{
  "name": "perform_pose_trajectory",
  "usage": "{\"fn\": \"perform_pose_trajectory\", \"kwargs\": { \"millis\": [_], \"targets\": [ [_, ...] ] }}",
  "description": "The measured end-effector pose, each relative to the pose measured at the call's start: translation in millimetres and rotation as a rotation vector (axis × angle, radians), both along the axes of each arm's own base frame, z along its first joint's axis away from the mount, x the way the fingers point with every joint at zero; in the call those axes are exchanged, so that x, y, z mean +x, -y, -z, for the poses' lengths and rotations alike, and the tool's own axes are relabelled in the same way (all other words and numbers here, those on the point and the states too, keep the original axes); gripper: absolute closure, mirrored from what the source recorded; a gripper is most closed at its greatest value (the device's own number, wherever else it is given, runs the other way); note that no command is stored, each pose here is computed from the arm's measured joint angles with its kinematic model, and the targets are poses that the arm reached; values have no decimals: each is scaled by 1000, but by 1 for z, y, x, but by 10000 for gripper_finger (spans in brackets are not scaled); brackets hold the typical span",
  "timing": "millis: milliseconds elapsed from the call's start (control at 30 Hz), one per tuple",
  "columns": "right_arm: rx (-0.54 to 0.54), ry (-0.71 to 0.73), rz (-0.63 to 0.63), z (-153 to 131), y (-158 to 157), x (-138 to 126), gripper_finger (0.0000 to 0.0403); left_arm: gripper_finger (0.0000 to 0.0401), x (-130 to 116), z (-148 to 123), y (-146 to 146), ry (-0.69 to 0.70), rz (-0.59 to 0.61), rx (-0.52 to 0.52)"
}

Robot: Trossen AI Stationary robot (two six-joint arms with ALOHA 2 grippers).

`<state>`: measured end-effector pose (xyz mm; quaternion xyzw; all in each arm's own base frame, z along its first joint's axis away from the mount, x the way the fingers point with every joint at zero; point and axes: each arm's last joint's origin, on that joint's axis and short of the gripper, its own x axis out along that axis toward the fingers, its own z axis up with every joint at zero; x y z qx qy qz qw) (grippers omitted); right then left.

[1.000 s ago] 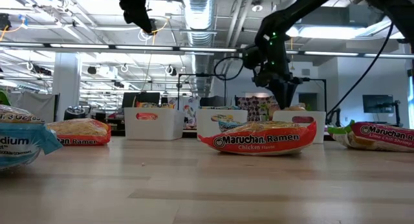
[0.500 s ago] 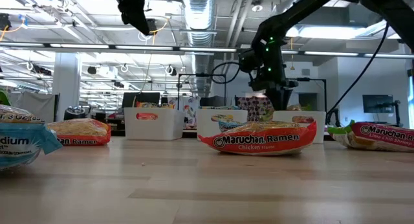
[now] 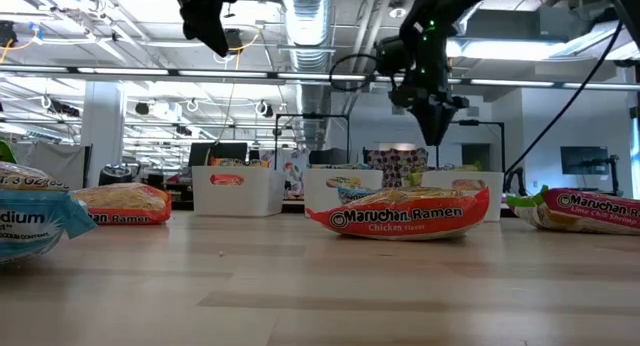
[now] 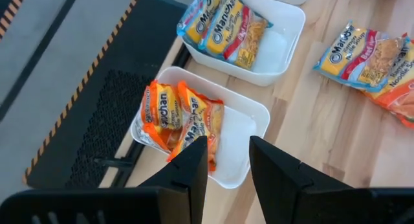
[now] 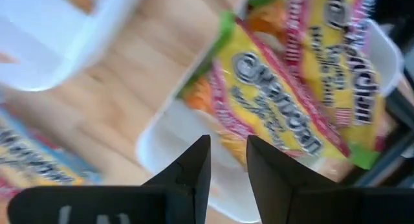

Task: Sort Maruchan noodles
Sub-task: Put the orange noodle pack into the left white bin

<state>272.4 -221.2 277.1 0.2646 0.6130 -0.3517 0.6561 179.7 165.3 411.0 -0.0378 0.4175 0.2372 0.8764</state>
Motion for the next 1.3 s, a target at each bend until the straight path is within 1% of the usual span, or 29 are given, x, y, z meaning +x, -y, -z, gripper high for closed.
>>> {"fn": "perform_pose_trajectory", "kwargs": {
  "millis": [133, 233, 467, 533, 667, 800, 933, 1133, 1300],
  "targets": [
    [25, 43, -51, -6, -16, 9, 279, 301, -2, 3, 2, -29, -4, -33],
    [43, 56, -94, -6, -29, 17, 267, 301, -4, 5, 4, -46, -17, -71],
    [81, 77, -177, -6, -57, 34, 217, 301, -9, 10, 13, -58, 13, -230],
    [86, 77, -181, -6, -65, 37, 205, 301, -10, 11, 15, -52, 17, -278],
    [149, 82, -223, -6, -81, 43, 189, 301, -10, 13, 21, -60, -2, -355],
    [196, 96, -271, -6, -99, 49, 186, 301, -9, 15, 28, -90, -6, -401],
    [255, 77, -325, -6, -120, 53, 186, 301, -5, 16, 37, -108, 6, -431],
    [342, 37, -423, -6, -158, 56, 186, 301, -7, 19, 56, -211, 40, -503],
    [359, -14, -518, -7, -192, 58, 187, 301, -11, 21, 68, -197, 49, -501]
  ]
}}
